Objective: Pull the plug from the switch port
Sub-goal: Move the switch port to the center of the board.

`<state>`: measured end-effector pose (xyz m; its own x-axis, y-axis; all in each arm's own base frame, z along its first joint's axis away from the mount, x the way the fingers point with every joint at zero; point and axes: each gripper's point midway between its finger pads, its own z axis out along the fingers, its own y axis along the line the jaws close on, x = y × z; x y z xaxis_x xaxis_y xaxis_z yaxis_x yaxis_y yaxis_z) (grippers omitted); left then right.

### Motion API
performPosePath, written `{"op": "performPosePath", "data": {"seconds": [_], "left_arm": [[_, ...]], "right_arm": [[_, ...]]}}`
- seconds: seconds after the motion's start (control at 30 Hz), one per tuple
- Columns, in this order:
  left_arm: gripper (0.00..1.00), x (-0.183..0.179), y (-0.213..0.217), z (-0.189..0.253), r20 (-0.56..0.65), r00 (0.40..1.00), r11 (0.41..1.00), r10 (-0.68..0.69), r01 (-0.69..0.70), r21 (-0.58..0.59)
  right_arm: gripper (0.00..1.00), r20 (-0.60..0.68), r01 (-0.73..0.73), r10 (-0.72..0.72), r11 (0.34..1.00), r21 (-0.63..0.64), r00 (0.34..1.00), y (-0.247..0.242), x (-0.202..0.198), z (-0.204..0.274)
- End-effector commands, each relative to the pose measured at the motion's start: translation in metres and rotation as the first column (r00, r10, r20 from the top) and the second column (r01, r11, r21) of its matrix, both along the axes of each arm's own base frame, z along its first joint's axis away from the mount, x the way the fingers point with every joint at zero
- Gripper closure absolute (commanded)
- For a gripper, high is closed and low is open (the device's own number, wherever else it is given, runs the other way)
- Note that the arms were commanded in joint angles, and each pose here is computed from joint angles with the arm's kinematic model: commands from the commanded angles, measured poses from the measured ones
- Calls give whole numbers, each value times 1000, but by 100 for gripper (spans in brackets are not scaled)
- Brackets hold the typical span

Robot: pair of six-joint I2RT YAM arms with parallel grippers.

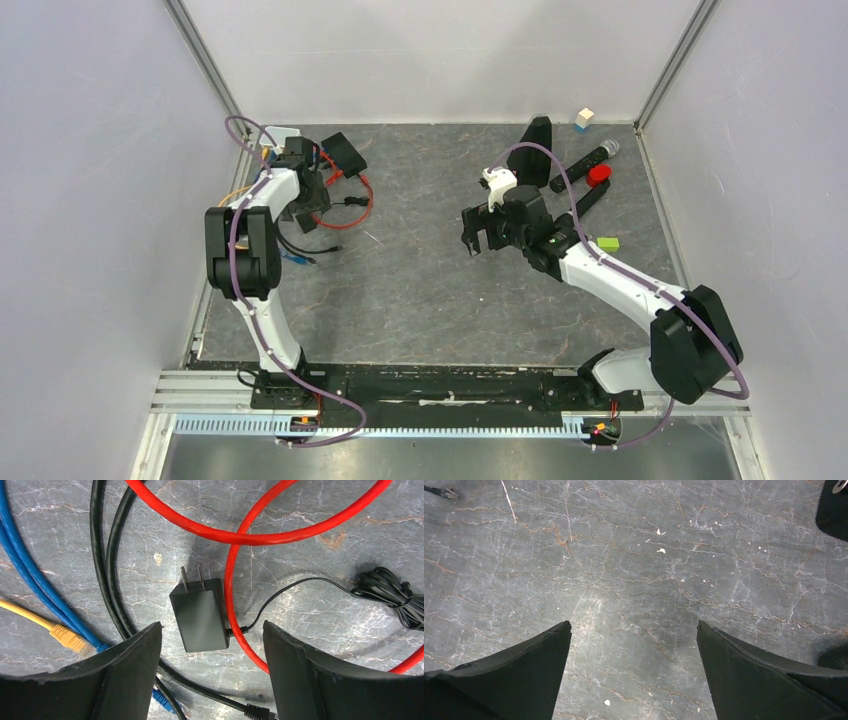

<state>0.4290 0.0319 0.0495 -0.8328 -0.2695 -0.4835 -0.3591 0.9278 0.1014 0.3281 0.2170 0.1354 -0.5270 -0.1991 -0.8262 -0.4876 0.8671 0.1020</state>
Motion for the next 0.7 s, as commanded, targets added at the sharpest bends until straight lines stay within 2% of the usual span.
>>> {"op": "performPosePath", "data": {"seconds": [0.0, 0.13, 0.27, 0.4, 0.5, 0.67], "left_arm": [[23, 0, -1, -16, -18, 998, 997, 65, -66, -28], [29, -6, -8, -31, -21, 998, 996, 64, -65, -65], [51, -7, -21, -34, -18, 999, 990, 34, -36, -138], [63, -15, -48, -36, 13, 1000, 961, -6, 9, -275], [66, -27, -88, -30, 65, 995, 911, -74, 93, -401], [66, -65, -143, -37, 49, 980, 868, -195, 195, -456]], "right_arm": [[2, 35, -12, 11, 999, 36, 999, 8, 10, 18], [2, 33, -7, 6, 999, 33, 999, 5, 10, 17], [2, 28, -6, 5, 1000, 29, 1000, 4, 10, 15], [2, 19, 0, 0, 1000, 25, 1000, 4, 11, 11], [2, 9, 7, -8, 1000, 22, 1000, 3, 12, 7], [2, -53, 10, -8, 999, 33, 999, 5, 5, -13]]}}
